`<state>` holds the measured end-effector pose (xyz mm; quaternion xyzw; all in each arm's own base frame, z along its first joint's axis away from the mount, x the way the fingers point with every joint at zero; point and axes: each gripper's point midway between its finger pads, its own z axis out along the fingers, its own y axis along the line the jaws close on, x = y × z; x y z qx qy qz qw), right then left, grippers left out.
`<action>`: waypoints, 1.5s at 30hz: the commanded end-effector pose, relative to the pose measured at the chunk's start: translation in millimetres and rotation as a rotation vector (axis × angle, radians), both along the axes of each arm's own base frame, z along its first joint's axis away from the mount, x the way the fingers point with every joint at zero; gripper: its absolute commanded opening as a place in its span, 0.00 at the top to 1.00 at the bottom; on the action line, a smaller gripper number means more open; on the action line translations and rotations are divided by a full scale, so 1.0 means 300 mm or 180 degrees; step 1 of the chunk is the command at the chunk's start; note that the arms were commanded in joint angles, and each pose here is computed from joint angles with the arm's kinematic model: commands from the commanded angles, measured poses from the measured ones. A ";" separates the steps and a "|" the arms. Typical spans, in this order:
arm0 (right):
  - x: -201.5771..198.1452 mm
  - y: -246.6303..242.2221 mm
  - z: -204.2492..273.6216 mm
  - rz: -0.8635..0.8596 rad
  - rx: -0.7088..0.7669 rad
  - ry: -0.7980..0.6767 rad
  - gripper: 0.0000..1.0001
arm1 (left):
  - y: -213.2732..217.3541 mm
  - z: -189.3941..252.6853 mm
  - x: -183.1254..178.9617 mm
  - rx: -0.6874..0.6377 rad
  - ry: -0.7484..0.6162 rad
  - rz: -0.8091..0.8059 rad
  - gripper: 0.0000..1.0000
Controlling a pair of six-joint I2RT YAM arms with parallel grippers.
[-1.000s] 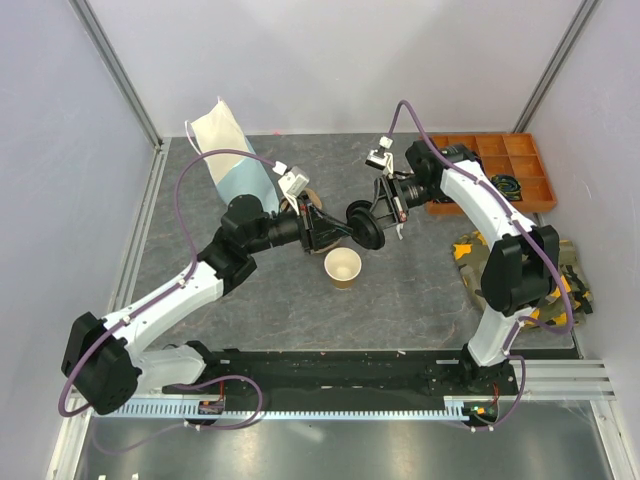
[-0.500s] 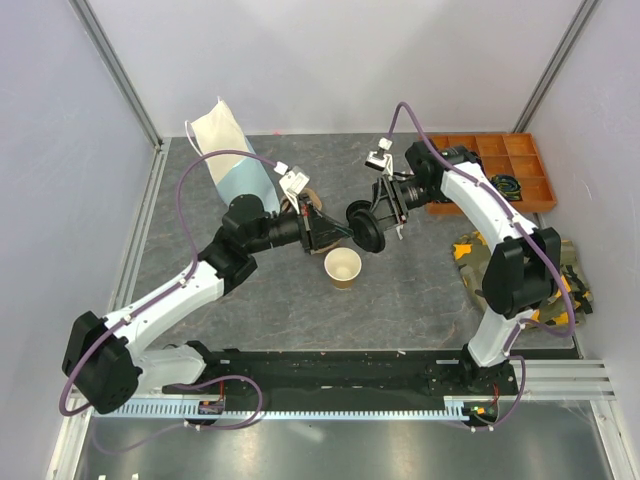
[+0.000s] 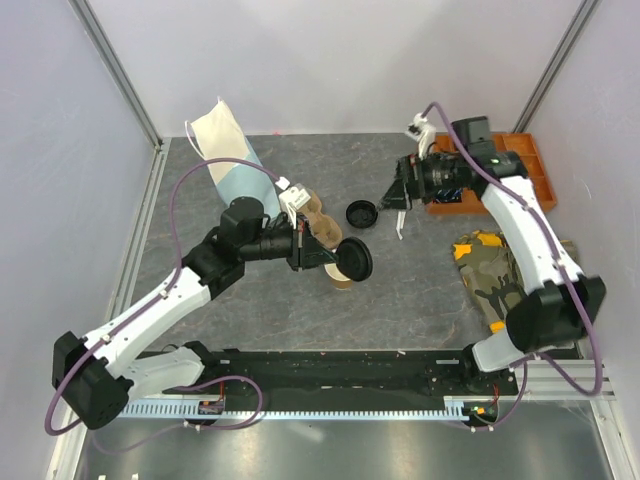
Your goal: Pack the takeout coffee
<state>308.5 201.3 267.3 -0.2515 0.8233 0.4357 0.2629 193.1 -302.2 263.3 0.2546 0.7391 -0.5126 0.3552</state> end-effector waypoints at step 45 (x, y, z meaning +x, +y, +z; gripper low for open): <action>-0.106 -0.080 -0.237 -0.0346 -0.0067 -0.0013 0.10 | 0.042 -0.355 0.243 0.2895 0.0990 -0.0394 0.98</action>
